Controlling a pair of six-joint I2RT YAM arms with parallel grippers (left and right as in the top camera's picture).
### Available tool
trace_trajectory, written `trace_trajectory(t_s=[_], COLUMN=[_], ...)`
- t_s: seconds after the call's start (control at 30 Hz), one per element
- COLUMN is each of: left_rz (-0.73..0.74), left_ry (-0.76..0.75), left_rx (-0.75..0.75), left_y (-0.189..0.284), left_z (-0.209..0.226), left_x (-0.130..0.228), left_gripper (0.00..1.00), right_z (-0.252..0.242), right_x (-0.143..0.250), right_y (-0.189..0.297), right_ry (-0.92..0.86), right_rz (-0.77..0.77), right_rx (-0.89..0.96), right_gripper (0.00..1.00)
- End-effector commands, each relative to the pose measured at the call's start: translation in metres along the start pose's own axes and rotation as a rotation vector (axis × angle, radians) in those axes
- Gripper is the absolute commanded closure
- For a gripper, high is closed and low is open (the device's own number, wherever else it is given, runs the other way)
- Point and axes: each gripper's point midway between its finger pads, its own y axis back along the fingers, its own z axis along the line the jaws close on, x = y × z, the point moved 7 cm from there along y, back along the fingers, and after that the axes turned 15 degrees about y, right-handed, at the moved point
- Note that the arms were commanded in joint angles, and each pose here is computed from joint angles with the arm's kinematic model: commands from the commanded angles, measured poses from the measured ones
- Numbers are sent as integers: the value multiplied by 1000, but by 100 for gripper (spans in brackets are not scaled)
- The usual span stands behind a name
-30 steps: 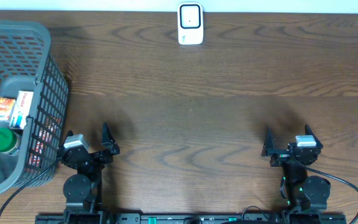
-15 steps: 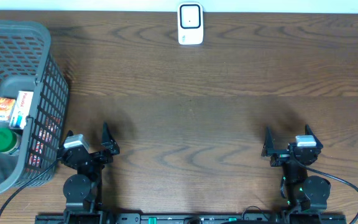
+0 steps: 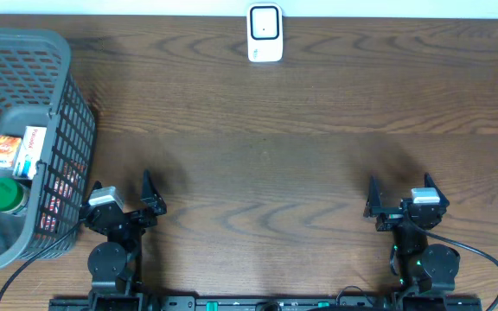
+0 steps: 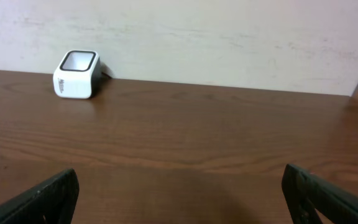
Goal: Scan the item barcode
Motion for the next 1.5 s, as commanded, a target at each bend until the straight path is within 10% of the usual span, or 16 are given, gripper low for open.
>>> trace_trajectory(t_s=[0.0, 1.2, 1.47], left_rz=[42, 24, 198], left_ry=[-28, -20, -44], left_rx=[-25, -14, 280], left_y=[-1, -2, 10], left_z=[7, 5, -32], left_x=[13, 9, 10], left_gripper=[2, 2, 2], right_z=[2, 3, 3], right_x=[0, 0, 0], right_y=[0, 0, 0], right_ry=[-15, -14, -14], right_rz=[-2, -3, -3], right_rx=[-5, -13, -13], right_gripper=[1, 1, 1])
